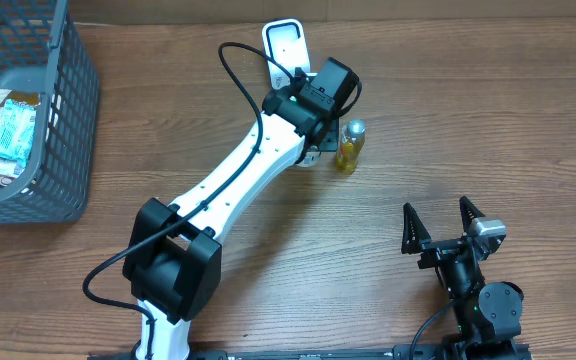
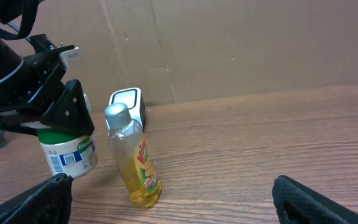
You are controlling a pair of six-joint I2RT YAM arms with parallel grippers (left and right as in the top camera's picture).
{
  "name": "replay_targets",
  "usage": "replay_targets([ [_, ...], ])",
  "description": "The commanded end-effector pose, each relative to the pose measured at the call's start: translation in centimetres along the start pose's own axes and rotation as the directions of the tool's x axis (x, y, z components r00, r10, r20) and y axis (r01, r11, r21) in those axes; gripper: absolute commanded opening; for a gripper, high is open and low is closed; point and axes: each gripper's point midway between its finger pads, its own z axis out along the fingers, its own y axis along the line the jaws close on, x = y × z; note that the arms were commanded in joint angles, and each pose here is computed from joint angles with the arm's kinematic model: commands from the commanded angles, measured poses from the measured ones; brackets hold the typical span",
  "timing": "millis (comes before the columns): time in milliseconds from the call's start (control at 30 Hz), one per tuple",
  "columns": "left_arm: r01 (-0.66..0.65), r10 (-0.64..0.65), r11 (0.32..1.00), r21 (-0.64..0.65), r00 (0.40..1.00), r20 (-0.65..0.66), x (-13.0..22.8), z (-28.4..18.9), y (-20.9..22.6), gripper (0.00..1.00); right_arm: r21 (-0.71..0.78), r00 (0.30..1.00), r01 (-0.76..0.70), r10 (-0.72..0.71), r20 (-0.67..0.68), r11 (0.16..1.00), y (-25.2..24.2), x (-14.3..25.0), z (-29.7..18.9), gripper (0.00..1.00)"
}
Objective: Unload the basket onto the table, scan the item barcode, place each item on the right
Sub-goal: 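Hold the tissue packet barcode side in front of the scanner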
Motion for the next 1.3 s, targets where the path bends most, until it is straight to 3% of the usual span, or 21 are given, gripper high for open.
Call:
replay_targets([
  [0, -0.007, 0.007, 1.0, 0.019, 1.0, -0.001, -0.5, 0.2, -0.1, 0.37, 0.009, 1.0, 0.007, -0.007, 0.005, 1.0, -0.2, 0.2, 0.0, 1.0],
  [1267, 0.012, -0.013, 1.0, -0.006, 0.999, -0.04, 2.8, 4.3, 0.9, 0.38, 0.009, 1.0, 0.007, -0.007, 0.005, 1.0, -0.2, 0.2, 0.0, 1.0],
])
